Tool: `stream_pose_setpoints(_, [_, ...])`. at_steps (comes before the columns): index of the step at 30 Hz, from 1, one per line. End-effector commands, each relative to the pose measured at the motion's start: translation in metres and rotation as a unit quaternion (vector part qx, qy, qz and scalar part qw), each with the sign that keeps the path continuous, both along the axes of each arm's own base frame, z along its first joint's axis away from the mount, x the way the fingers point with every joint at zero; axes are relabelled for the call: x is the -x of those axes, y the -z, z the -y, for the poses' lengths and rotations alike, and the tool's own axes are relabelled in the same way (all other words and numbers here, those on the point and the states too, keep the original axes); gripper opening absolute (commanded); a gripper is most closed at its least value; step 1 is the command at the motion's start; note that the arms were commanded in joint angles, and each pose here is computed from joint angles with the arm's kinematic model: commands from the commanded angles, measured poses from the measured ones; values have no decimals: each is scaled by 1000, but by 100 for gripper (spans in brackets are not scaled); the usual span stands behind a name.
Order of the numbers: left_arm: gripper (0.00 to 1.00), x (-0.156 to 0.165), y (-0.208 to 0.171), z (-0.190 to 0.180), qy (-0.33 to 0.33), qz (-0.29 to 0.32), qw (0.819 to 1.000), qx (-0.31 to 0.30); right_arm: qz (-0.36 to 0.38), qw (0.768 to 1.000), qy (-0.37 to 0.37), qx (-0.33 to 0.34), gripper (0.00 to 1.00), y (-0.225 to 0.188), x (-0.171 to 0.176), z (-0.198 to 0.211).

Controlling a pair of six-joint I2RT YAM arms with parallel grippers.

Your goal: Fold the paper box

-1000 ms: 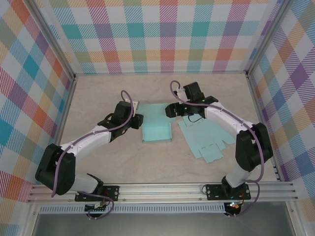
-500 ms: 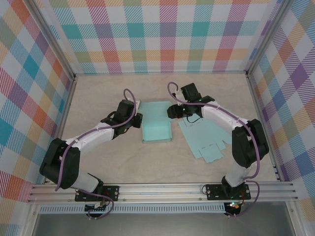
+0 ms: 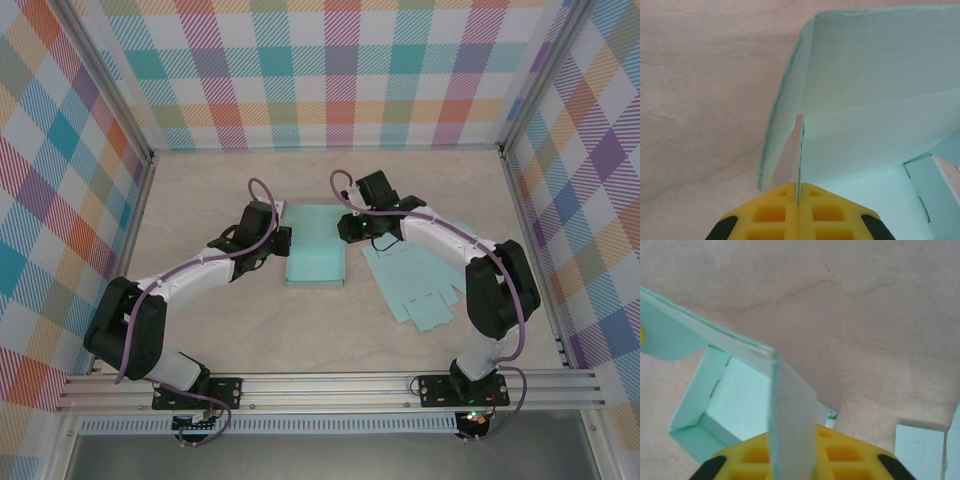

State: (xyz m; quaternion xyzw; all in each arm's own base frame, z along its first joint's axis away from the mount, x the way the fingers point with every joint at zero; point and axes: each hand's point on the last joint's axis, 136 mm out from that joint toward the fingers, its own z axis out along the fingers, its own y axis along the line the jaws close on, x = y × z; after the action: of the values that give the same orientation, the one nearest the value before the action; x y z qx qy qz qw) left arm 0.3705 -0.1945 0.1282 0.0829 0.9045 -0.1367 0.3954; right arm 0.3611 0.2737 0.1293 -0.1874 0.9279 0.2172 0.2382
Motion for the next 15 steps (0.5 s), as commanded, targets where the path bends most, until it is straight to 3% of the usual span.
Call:
stream_pose_setpoints(1, [0,-6,-11,17,-15,16,999,35,18,1000,10,5,13,-7,-7,-10])
stream_pose_setpoints(9, [0,-23,-27,24,-92,53,992,62,54,992,106,31,15,-14,-42,-4])
stream_pose_setpoints(15, [0,-42,-41,33,-120,81,986,84,102,987,123,14,16,-29,-63,-15])
